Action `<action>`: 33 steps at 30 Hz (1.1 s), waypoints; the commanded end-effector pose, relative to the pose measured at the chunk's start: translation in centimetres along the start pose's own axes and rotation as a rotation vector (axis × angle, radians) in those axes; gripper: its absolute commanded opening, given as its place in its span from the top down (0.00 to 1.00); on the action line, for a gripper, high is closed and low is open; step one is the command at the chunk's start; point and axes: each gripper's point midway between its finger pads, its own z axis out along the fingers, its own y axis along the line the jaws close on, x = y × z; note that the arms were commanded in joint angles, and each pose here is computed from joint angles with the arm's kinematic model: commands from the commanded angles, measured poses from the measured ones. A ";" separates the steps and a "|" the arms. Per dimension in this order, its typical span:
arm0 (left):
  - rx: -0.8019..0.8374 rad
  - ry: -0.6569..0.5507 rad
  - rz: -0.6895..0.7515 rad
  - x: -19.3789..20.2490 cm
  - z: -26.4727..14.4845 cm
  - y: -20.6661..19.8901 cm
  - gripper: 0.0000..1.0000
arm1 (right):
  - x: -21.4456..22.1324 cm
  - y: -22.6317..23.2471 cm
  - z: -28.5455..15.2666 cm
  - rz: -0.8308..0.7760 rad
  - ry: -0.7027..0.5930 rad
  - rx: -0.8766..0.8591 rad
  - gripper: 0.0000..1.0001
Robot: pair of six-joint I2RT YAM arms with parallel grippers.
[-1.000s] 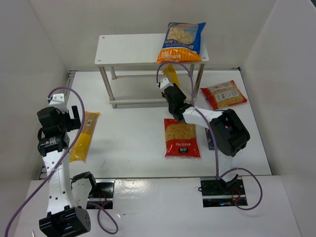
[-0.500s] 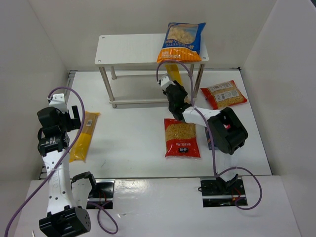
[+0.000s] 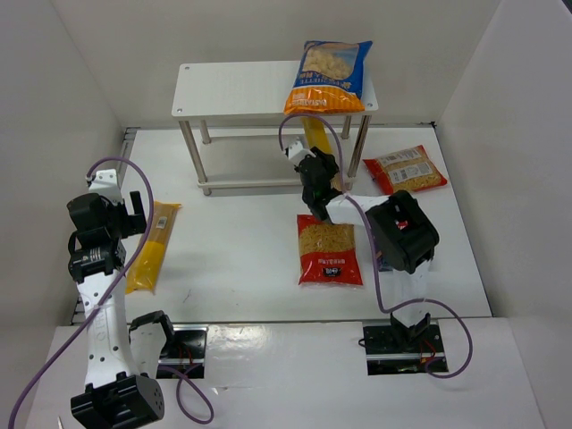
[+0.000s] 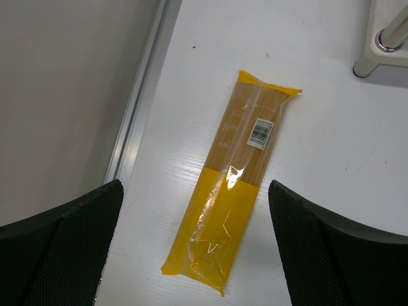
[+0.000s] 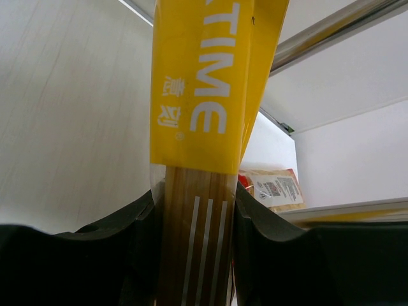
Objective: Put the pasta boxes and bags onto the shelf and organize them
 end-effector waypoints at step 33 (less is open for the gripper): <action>-0.003 -0.060 -0.002 -1.2 -0.5 0.3 0.00 | -5.1 -6.6 3.1 0.184 -0.114 0.228 0.45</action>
